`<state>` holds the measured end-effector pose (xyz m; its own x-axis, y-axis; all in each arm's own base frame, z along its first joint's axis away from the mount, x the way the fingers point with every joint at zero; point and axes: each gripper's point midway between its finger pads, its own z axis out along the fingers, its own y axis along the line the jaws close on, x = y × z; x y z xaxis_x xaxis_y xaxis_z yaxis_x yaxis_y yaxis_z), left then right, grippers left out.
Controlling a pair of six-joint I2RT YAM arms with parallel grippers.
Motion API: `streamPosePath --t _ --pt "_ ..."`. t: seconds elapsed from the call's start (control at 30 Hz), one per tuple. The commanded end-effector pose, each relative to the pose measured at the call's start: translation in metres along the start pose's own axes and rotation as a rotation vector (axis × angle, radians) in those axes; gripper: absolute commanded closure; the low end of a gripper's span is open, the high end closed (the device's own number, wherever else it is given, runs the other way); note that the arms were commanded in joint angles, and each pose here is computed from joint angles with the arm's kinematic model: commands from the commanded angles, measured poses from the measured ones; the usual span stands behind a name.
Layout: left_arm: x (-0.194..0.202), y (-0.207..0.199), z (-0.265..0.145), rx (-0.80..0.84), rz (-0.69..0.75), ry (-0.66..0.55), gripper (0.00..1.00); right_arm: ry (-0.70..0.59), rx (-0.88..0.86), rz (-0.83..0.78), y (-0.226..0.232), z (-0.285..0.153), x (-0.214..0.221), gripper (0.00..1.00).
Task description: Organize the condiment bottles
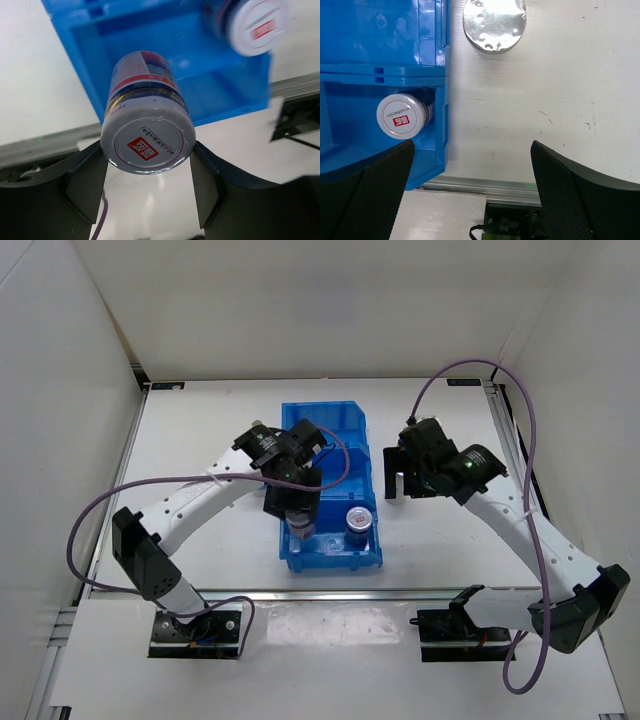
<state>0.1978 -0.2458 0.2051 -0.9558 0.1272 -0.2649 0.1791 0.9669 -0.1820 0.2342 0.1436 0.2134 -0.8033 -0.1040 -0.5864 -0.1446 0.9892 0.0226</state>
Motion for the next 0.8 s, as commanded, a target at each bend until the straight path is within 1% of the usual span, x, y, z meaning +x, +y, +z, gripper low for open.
streamPosePath --t 0.0,0.17,0.3,0.37,0.47,0.57,0.6,0.63,0.67,0.7,0.73,0.77 --pt "0.025 0.016 -0.005 -0.023 0.007 0.065 0.89 -0.017 0.007 0.006 -0.009 -0.006 -0.003 0.00" --pt "0.023 0.021 0.016 -0.081 0.032 0.099 0.89 -0.011 -0.011 0.006 -0.007 -0.007 0.000 0.00" --pt "0.016 0.016 0.027 -0.064 0.053 0.078 0.89 0.002 -0.018 0.013 -0.004 -0.007 0.001 0.00" --pt "0.010 0.014 0.029 -0.054 0.063 0.050 0.89 -0.006 -0.016 0.022 -0.005 -0.010 -0.006 0.00" --pt "0.009 0.013 0.037 -0.062 0.085 0.063 0.89 -0.003 -0.009 0.029 -0.006 -0.014 -0.011 0.00" --pt "0.005 0.016 0.046 -0.086 0.100 0.061 0.83 0.005 0.001 0.026 -0.008 -0.012 -0.016 0.00" --pt "0.005 0.016 0.053 -0.092 0.111 0.070 0.80 0.017 0.013 0.023 -0.011 -0.008 -0.016 0.00" --pt "0.000 0.019 0.054 -0.097 0.100 0.056 0.79 0.017 0.013 0.023 -0.010 -0.007 -0.018 0.00" --pt "0.003 0.022 0.059 -0.111 0.111 0.076 0.74 0.035 0.027 0.015 -0.013 -0.001 -0.018 0.00" --pt "-0.001 0.023 0.061 -0.104 0.112 0.063 0.69 0.029 0.033 0.017 -0.014 0.004 -0.022 0.00" --pt "-0.003 0.022 0.064 -0.104 0.112 0.063 0.60 0.040 0.042 0.021 -0.016 0.007 -0.022 0.00" --pt "-0.007 0.022 0.065 -0.092 0.109 0.056 0.56 0.044 0.044 0.016 -0.019 0.017 -0.027 0.00"
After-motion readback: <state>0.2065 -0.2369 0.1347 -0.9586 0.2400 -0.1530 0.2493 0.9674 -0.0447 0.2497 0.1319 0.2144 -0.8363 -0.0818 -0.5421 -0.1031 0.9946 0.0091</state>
